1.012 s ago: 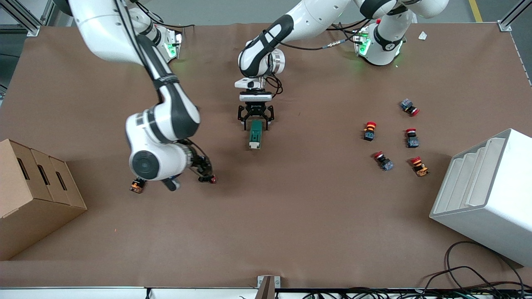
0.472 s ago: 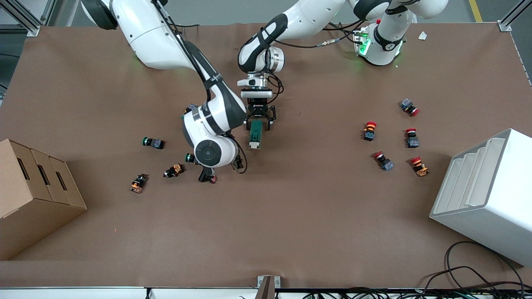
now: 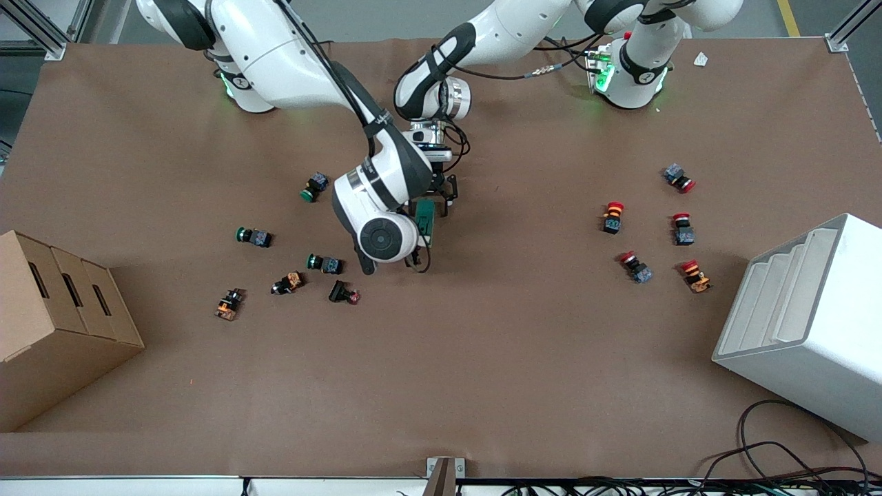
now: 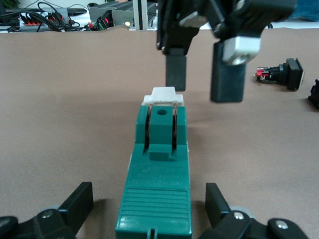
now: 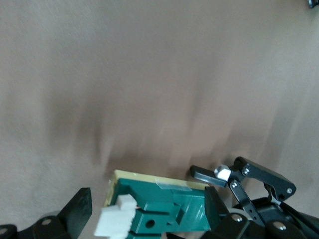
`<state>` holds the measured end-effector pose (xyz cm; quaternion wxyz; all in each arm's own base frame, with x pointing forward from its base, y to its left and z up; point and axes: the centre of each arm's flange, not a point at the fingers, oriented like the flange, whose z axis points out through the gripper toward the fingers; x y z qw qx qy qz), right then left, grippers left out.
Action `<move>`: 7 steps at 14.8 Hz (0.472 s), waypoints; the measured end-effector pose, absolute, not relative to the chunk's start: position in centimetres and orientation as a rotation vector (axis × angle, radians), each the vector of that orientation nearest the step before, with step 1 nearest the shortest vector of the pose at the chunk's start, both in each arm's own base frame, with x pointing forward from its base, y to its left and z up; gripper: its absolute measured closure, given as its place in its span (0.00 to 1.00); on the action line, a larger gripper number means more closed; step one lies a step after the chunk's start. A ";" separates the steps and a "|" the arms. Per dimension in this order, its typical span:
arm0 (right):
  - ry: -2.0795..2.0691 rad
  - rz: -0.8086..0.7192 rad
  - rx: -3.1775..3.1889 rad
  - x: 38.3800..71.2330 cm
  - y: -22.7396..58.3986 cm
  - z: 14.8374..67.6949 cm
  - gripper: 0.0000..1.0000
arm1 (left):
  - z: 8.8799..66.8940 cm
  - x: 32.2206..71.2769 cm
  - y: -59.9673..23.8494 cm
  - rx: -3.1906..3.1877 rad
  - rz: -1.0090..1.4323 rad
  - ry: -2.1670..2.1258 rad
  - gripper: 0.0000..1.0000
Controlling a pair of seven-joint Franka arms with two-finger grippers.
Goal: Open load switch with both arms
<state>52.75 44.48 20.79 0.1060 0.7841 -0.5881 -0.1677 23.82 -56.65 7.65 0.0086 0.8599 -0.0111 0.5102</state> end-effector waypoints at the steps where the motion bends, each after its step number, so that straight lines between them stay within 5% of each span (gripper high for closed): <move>1: -1.740 -0.488 2.302 52.4 44.9 20.8 0.00 | 7.6 23.8 -56.6 2.686 1.595 -0.037 0.00; 7: -1.726 -0.495 2.278 52.1 45.6 21.9 0.00 | 7.6 23.8 -56.6 2.681 1.599 -0.040 0.00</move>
